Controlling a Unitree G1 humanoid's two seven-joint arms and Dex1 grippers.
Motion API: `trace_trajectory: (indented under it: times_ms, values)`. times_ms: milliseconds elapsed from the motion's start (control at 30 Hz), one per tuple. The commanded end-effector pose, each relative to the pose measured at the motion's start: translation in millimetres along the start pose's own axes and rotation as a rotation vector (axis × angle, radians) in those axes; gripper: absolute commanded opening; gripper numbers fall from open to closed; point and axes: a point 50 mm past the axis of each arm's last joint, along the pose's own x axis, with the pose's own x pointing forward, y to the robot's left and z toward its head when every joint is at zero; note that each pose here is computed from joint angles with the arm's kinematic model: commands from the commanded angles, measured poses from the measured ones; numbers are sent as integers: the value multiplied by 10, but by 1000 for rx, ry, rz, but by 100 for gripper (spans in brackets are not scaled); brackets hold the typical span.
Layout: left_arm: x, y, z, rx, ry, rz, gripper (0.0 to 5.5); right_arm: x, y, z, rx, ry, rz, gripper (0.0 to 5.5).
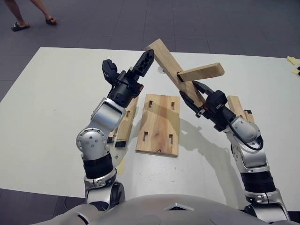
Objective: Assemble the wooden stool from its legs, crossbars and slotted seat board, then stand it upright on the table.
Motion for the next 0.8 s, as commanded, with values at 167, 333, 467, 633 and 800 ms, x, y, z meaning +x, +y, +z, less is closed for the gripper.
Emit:
trace_trajectory:
  times_ms: [167, 333, 467, 633, 800]
  values:
    - [16, -123, -2, -21, 9, -74, 472, -8, 117, 2, 44, -8, 85, 213]
    - [-2, -157, -6, -29, 14, -106, 397, -6, 111, -2, 44, -6, 93, 213]
    - [-7, -169, -40, -19, 30, -111, 325, -11, 108, 5, 53, -6, 98, 213]
    - [-21, -156, -82, 69, 69, -92, 246, -9, 109, -2, 60, -4, 102, 213]
    - [-24, -156, -81, 114, 72, -90, 170, -15, 101, -15, 65, 1, 96, 212]
